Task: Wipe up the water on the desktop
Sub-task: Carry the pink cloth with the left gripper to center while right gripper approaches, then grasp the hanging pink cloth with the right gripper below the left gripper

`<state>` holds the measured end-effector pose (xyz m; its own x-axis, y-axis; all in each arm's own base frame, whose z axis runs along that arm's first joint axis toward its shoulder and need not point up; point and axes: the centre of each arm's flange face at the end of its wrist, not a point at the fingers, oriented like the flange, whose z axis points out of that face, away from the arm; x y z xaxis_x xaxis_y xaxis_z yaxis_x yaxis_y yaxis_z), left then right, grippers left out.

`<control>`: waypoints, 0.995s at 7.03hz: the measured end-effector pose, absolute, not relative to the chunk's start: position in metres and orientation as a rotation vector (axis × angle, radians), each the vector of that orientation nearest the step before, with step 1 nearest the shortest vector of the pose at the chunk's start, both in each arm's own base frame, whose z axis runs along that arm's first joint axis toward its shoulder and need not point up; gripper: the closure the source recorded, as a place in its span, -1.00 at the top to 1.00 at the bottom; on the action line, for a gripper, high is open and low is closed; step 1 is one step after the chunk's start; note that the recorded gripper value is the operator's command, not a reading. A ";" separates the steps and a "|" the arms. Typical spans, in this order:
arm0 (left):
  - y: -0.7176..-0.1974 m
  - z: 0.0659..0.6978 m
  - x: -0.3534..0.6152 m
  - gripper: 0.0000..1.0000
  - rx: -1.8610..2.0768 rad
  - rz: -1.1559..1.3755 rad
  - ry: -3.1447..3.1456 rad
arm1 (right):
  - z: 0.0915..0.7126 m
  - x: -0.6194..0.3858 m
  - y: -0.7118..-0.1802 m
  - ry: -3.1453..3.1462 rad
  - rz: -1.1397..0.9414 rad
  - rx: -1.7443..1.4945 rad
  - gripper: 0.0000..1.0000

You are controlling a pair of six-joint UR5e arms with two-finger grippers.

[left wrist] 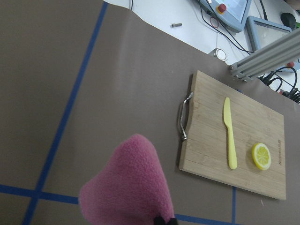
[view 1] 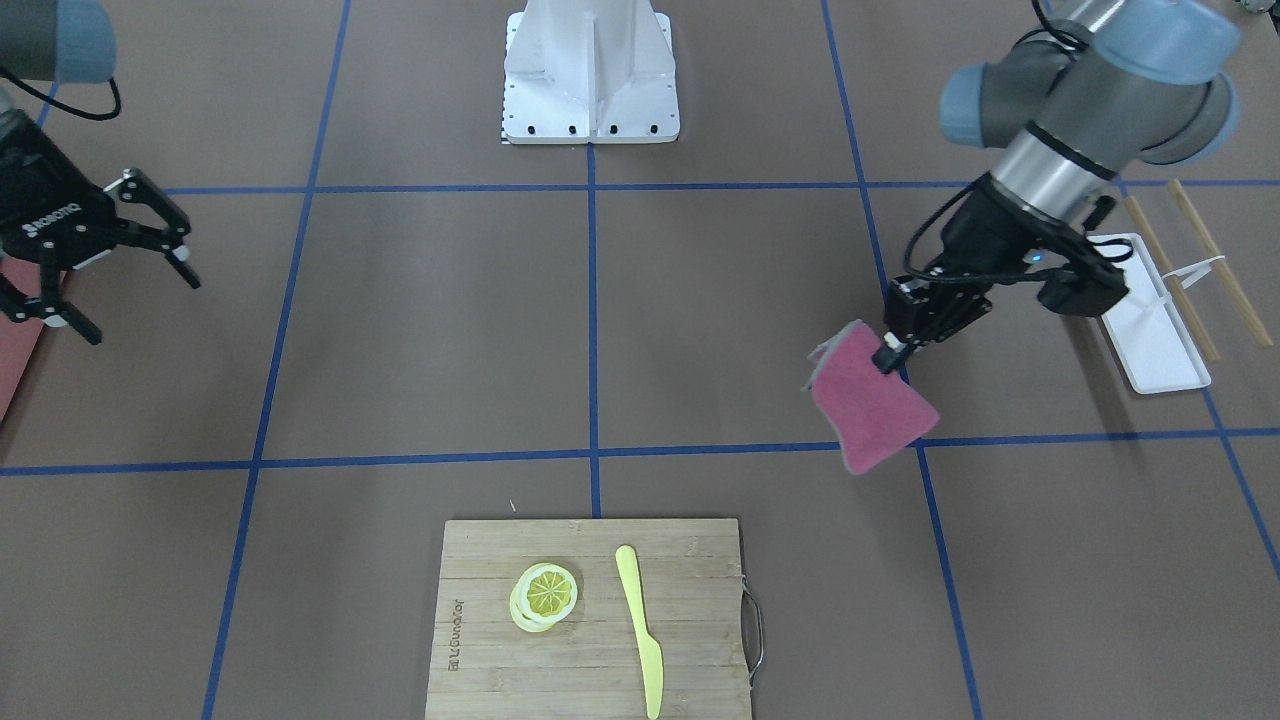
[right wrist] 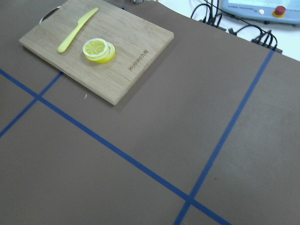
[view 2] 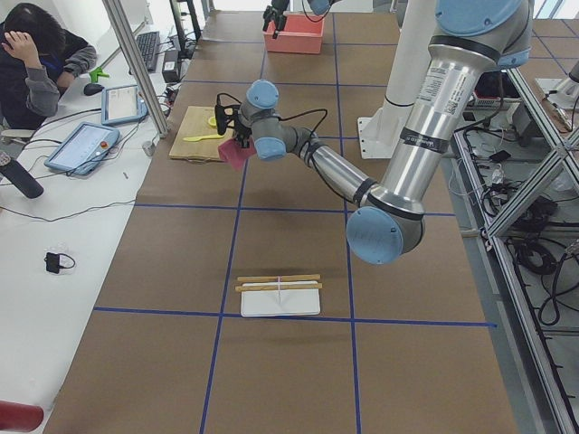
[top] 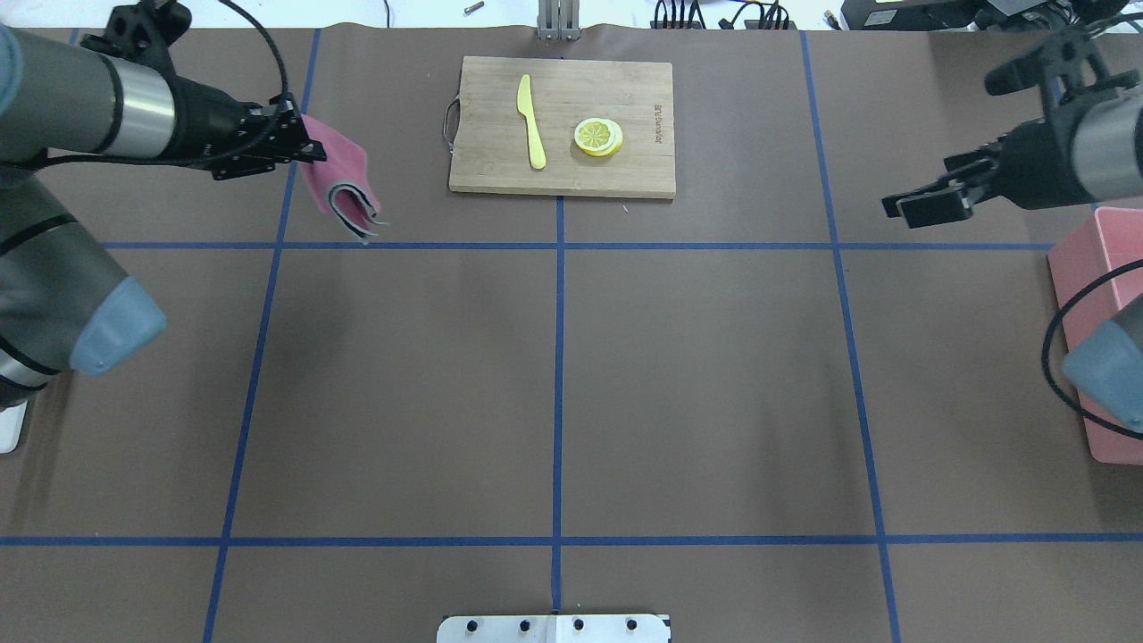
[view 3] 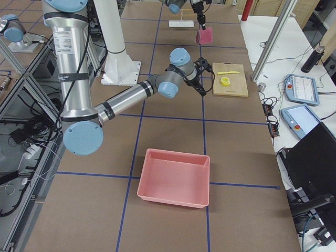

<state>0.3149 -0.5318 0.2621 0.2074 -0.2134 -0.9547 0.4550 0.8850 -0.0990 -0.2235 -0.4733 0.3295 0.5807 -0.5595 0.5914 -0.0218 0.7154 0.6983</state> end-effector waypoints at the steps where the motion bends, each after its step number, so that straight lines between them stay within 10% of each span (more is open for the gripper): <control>1: -0.527 0.226 0.346 -1.00 0.201 -0.505 1.295 | 0.301 -0.266 -0.467 -0.904 -0.356 0.786 0.96; 7: -0.468 0.090 0.440 -1.00 0.116 -0.563 1.440 | 0.223 -0.434 -0.382 -0.804 -0.360 1.039 0.86</control>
